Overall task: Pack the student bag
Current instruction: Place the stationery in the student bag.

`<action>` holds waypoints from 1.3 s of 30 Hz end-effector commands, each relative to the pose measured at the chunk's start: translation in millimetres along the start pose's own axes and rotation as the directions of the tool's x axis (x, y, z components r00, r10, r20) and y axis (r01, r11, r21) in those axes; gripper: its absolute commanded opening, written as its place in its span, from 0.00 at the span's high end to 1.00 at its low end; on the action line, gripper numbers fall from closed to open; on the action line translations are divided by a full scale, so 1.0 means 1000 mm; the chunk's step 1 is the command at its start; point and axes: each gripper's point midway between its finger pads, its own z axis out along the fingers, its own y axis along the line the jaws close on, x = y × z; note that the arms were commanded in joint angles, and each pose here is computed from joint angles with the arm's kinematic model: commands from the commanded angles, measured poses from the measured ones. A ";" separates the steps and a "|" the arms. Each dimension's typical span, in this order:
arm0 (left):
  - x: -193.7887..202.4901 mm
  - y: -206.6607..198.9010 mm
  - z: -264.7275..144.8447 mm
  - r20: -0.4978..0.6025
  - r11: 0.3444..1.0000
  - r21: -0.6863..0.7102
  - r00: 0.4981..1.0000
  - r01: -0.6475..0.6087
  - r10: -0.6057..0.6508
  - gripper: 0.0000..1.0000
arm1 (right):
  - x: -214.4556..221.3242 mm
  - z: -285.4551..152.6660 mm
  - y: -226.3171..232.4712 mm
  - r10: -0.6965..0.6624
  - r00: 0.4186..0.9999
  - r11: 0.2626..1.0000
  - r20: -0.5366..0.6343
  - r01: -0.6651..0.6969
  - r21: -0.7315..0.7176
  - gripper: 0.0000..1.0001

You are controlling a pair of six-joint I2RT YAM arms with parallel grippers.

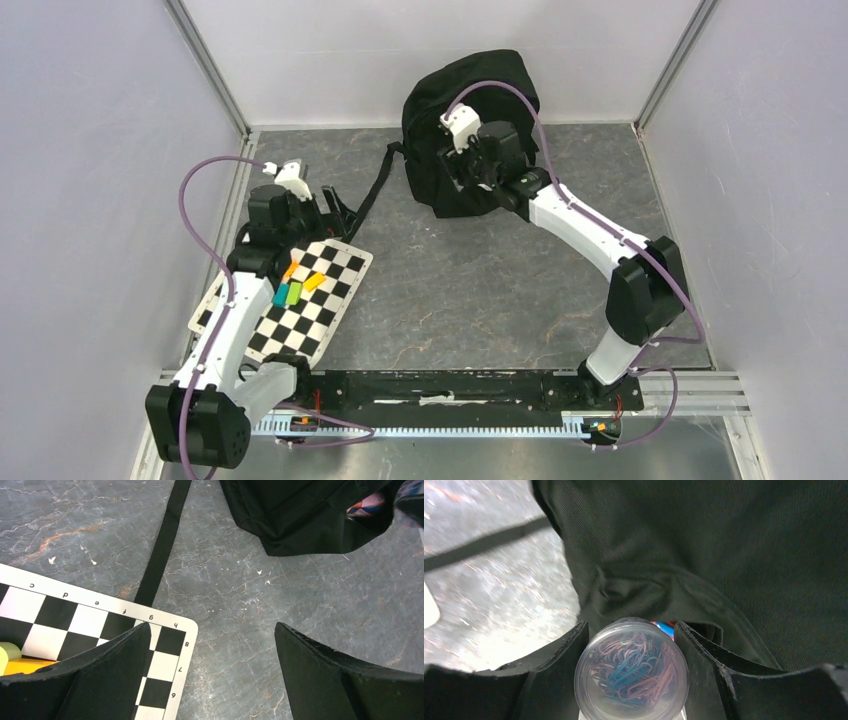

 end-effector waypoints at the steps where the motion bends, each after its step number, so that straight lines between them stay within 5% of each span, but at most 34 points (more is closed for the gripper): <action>1: -0.007 -0.008 0.000 0.026 0.999 0.013 0.999 -0.040 0.040 0.01 | 0.035 0.011 0.003 -0.072 0.995 0.994 -0.066 0.066 -0.090 1.00; 15: 0.000 -0.018 0.004 0.002 0.996 0.029 0.996 -0.086 0.086 0.00 | 0.055 0.035 -0.076 -0.165 0.986 0.948 0.020 0.153 0.280 1.00; 23: 0.001 -0.018 0.004 0.001 0.996 0.026 0.997 -0.083 0.083 0.00 | 0.021 0.013 -0.097 -0.154 0.977 0.923 0.147 0.089 0.374 1.00; 31: 0.002 -0.020 0.002 0.003 0.996 0.033 0.997 -0.078 0.078 0.00 | 0.086 0.044 -0.088 -0.188 0.982 0.931 -0.026 0.187 0.313 1.00; 39: 0.001 -0.020 0.000 0.009 0.996 0.031 0.997 -0.081 0.081 0.00 | 0.153 0.020 -0.091 -0.091 0.958 0.919 -0.271 0.185 0.348 1.00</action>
